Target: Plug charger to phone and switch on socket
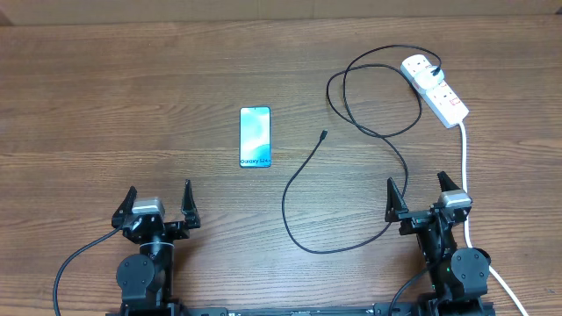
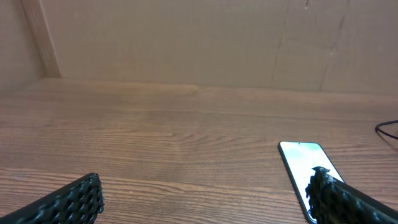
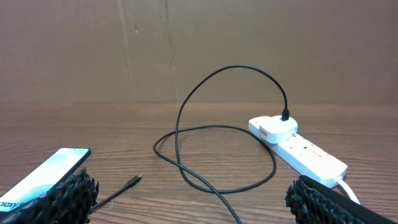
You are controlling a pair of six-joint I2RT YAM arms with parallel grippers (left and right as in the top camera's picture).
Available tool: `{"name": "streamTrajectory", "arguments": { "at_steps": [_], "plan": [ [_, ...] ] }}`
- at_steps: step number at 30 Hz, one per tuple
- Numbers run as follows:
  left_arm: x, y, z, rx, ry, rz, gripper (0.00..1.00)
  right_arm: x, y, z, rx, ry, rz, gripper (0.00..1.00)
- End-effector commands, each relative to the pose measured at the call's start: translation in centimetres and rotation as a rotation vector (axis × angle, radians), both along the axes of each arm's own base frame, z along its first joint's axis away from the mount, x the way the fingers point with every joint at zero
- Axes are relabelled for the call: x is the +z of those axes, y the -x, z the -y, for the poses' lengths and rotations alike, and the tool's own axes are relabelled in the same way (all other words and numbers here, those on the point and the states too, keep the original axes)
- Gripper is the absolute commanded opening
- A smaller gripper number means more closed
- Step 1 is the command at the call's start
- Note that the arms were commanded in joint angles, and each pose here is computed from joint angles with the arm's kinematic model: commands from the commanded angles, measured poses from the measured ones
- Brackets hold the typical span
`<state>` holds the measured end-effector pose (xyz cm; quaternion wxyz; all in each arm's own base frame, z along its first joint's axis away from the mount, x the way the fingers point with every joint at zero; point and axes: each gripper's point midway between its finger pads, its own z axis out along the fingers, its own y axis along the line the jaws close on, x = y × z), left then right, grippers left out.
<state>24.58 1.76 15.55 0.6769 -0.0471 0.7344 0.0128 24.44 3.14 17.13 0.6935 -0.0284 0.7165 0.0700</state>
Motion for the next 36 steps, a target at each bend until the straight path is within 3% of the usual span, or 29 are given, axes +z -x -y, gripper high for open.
{"name": "streamTrajectory", "arguments": {
  "at_steps": [1,12,29,32,36],
  "plan": [
    [0.1,0.0,0.3,-0.019,-0.018,0.007,1.0,-0.2,0.0,0.1,-0.006,-0.006,0.003,1.0],
    [0.1,0.0,0.4,-0.021,-0.017,0.008,1.0,-0.2,0.0,0.1,-0.006,-0.006,0.003,1.0],
    [1.0,0.0,2.9,-0.163,0.02,0.046,1.0,-0.2,0.0,0.1,-0.006,-0.006,0.003,1.0],
    [2.4,0.2,4.8,-0.278,0.016,0.103,1.0,-0.2,0.0,0.1,-0.006,-0.006,0.003,1.0],
    [8.9,1.9,7.1,-0.42,0.017,0.368,1.0,-0.2,0.0,0.1,-0.006,-0.006,0.003,1.0]
  ]
}}
